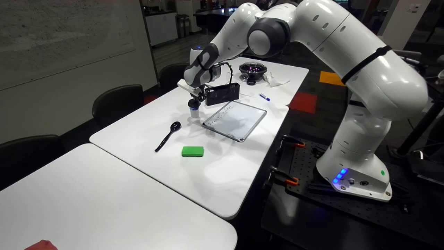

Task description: Put the lid on the cup

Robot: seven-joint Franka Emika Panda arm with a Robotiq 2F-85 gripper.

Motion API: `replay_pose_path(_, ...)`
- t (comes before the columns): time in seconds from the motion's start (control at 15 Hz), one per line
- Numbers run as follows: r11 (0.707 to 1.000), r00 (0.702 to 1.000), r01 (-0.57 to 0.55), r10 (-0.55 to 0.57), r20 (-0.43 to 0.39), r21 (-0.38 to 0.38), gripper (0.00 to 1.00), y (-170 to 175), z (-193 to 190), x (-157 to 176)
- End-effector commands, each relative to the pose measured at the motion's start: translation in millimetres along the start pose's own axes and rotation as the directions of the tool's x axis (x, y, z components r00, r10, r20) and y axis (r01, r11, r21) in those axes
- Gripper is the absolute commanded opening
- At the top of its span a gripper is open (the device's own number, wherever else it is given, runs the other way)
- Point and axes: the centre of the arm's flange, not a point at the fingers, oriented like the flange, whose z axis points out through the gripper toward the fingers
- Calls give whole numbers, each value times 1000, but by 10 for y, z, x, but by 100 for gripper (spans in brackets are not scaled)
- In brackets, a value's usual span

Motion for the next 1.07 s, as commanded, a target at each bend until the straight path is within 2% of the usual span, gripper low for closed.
replay_pose_path(0.0, 999, 999, -37, 37, -1, 25, 56, -58, -25, -6)
replay_pose_path(0.33, 997, 998, -64, 64, 7, 39, 95, -18, -209, 2)
replay_pose_path(0.4, 997, 998, -66, 65, 25, 41, 99, 10, -311, 2)
replay_pose_path(1.0, 994, 997, -77, 76, 14, 82, 100, 372, -1671, 137)
